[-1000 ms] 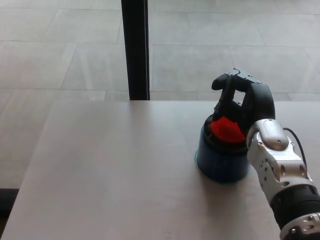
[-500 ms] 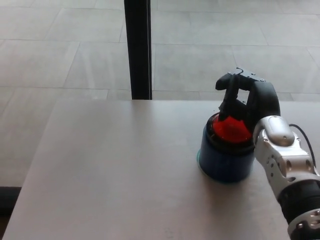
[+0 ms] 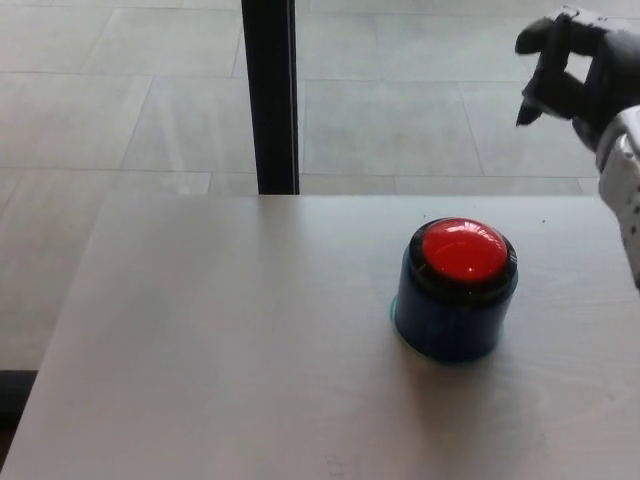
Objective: The robot uses its right hand to press the red button kept in the middle of the desk
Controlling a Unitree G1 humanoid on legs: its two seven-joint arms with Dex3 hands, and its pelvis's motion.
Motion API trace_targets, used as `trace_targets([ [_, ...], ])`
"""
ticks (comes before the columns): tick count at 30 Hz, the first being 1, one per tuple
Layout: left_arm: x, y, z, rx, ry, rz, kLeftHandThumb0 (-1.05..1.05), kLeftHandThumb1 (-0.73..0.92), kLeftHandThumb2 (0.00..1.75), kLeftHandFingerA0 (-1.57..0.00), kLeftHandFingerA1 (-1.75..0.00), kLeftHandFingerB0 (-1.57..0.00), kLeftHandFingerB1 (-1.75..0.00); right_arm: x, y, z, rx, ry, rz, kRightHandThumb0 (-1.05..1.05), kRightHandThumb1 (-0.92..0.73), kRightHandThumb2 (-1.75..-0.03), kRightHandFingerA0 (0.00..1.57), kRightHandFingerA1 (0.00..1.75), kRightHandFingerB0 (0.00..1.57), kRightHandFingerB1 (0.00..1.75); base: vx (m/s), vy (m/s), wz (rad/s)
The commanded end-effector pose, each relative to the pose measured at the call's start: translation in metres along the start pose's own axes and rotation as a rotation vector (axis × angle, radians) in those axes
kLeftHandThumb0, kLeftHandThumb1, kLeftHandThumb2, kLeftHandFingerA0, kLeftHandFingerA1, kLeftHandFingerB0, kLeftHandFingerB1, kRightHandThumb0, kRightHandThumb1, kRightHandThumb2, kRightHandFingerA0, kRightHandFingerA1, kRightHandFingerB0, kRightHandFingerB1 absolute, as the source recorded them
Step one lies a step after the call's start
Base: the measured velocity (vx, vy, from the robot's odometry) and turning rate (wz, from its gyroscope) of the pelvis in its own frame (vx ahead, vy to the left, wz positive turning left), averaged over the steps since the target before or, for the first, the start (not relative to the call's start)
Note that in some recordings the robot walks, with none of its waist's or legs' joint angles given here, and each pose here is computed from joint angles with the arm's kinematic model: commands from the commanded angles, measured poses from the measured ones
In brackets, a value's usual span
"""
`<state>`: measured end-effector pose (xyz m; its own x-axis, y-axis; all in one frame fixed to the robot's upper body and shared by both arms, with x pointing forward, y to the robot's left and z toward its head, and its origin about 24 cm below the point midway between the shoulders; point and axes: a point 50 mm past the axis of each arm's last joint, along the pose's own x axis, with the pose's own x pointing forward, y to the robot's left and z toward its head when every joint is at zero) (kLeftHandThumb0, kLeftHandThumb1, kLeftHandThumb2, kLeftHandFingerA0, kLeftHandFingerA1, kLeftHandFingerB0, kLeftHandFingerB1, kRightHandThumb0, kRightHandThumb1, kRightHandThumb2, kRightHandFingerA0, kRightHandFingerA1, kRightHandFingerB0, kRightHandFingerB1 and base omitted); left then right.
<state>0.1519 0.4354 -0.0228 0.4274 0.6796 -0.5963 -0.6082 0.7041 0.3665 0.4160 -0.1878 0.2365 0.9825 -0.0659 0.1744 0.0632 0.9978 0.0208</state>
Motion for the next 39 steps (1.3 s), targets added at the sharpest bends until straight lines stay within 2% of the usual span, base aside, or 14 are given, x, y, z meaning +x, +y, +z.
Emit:
trace_targets([
  [1,-0.001,0.007,-0.002,0.012,0.008,0.014,-0.73,0.92,1.27,-0.52,-0.97,-0.34,-0.80,0.002,-0.021,0.030,0.036,-0.056,-0.027,-0.21,-0.47,-1.32,0.97,1.75,0.75,1.56,0.00,0.000,0.00],
  [4,-0.001,0.007,-0.003,-0.004,0.010,0.012,-0.75,0.92,1.16,-0.42,-1.21,-0.26,-0.91,0.002,-0.027,0.032,0.049,-0.061,-0.052,-0.20,-0.47,-1.33,0.98,1.75,0.77,1.56,0.00,0.000,0.00],
  [5,-0.001,0.007,-0.003,0.011,0.009,0.014,-0.74,0.92,1.24,-0.54,-0.98,-0.33,-0.79,0.000,-0.043,0.034,0.063,-0.076,-0.073,-0.20,-0.49,-1.31,0.97,1.75,0.77,1.53,0.00,0.000,0.00],
  [7,-0.001,0.008,-0.003,0.006,0.010,0.017,-0.74,0.92,1.16,-0.43,-1.20,-0.26,-0.90,-0.002,-0.054,0.036,0.080,-0.072,-0.109,-0.20,-0.51,-1.30,0.97,1.75,0.80,1.47,0.00,0.000,0.00],
  [16,-0.001,0.007,-0.002,-0.025,0.012,0.020,-0.73,0.92,1.16,-0.39,-1.17,-0.22,-0.86,-0.058,-0.192,0.048,-0.088,-0.157,-0.422,-0.13,-0.54,-1.21,0.93,1.75,0.81,1.43,0.00,0.000,0.00],
  [18,-0.001,0.009,-0.003,-0.038,0.015,0.020,-0.74,0.92,1.24,-0.50,-0.96,-0.26,-0.75,-0.066,-0.203,0.047,-0.098,-0.158,-0.456,-0.13,-0.52,-1.25,0.94,1.75,0.83,1.40,0.00,0.000,0.00],
  [21,-0.001,0.011,-0.006,-0.015,0.021,0.026,-0.74,0.92,1.24,-0.51,-0.96,-0.28,-0.77,-0.090,-0.235,0.047,-0.108,-0.161,-0.578,-0.17,-0.43,-1.33,1.02,1.75,0.91,1.40,0.00,0.000,0.00],
  [22,-0.001,0.012,-0.006,-0.010,0.023,0.027,-0.75,0.92,1.17,-0.35,-1.13,-0.25,-0.87,-0.108,-0.254,0.043,-0.134,-0.143,-0.662,-0.34,-0.42,-1.28,1.40,1.48,1.03,1.22,0.00,0.000,0.00],
  [28,-0.002,0.012,-0.007,-0.007,0.012,0.023,-0.75,0.92,1.29,-0.50,-0.96,-0.29,-0.78,-0.160,-0.288,0.021,-0.154,-0.111,-0.818,-0.53,-0.40,-1.22,1.42,1.48,1.11,1.26,0.00,0.000,0.00],
  [29,-0.001,0.012,-0.007,-0.002,0.018,0.028,-0.73,0.92,1.19,-0.38,-1.17,-0.25,-0.90,-0.166,-0.291,0.016,-0.141,-0.100,-0.844,-0.54,-0.31,-1.35,1.22,1.71,1.08,1.41,0.00,0.000,0.00],
  [33,-0.001,0.010,-0.007,-0.018,0.023,0.021,-0.73,0.92,1.17,-0.36,-1.15,-0.23,-0.88,-0.210,-0.313,-0.013,-0.052,-0.057,-1.040,-0.52,-0.13,-1.58,1.34,1.64,1.16,1.34,0.00,0.000,0.00],
  [34,-0.001,0.009,-0.007,-0.007,0.019,0.018,-0.74,0.92,1.28,-0.50,-0.94,-0.32,-0.78,-0.223,-0.317,-0.021,-0.057,-0.038,-1.082,-0.51,-0.14,-1.60,1.34,1.66,1.13,1.37,0.00,0.000,0.00],
  [35,-0.001,0.009,-0.007,0.002,0.019,0.017,-0.73,0.92,1.19,-0.38,-1.15,-0.23,-0.88,-0.231,-0.318,-0.028,-0.082,-0.014,-1.116,-0.40,-0.40,-1.27,1.54,1.50,1.19,1.26,0.00,0.000,0.00],
  [39,-0.001,0.008,-0.006,-0.028,0.023,0.019,-0.73,0.92,1.18,-0.33,-1.14,-0.23,-0.89,-0.266,-0.324,-0.065,-0.059,0.084,-1.245,-0.52,-0.40,-1.46,1.36,1.53,1.13,1.37,0.00,0.000,0.00],
])
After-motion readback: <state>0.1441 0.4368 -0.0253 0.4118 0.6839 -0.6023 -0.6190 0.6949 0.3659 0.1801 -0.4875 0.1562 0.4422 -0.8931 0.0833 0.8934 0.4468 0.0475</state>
